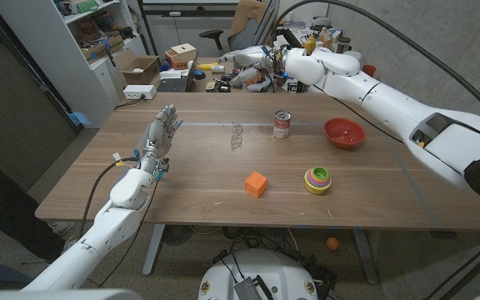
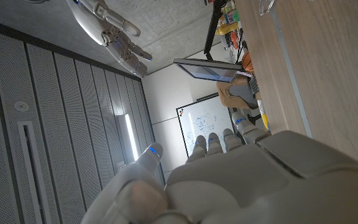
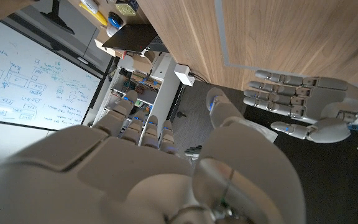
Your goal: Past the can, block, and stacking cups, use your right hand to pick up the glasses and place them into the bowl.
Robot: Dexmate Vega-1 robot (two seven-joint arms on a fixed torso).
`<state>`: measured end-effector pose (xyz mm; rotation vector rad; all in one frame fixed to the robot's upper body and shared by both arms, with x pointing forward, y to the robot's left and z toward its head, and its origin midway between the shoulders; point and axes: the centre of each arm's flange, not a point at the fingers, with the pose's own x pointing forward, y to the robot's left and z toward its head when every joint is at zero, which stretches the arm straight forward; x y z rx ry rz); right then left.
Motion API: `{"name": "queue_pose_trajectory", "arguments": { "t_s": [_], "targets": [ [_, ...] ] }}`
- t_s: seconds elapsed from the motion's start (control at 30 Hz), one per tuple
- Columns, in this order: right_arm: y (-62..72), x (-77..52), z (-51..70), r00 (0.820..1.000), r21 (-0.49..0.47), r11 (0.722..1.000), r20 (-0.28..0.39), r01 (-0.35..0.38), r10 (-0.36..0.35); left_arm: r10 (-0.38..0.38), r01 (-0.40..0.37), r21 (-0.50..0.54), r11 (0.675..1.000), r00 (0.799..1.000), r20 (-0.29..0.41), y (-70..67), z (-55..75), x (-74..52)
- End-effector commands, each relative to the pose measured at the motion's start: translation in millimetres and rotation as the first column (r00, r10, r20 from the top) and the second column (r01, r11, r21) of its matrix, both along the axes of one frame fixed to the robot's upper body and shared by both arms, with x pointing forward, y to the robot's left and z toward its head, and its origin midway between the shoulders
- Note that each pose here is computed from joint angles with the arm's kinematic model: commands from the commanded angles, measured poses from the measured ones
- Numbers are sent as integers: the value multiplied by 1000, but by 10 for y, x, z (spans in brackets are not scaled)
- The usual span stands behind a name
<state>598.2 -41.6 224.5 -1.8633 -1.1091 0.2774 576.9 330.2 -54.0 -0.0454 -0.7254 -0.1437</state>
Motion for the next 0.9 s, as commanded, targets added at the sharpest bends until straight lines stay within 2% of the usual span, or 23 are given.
{"name": "queue_pose_trajectory", "arguments": {
  "t_s": [0.03,0.07,0.2,0.57,0.73,0.9],
  "targets": [
    [137,11,-67,972,-151,983,223,109,-74,9,-9,4,1000,1000,4,6,15,-40],
    [148,28,-85,964,-174,976,253,134,-87,8,-8,8,1000,1000,4,-3,22,-39],
    [162,70,-119,951,-213,962,292,172,-105,5,-5,11,1000,1000,5,-24,40,-31],
    [206,217,-264,926,-314,916,355,251,-132,0,0,20,1000,1000,6,-71,86,-7],
    [215,285,-306,920,-336,902,366,269,-138,0,0,23,1000,1000,10,-86,115,-10],
    [197,374,-393,914,-378,877,378,298,-148,2,-2,25,1000,1000,10,-92,127,-19]
  ]
}}
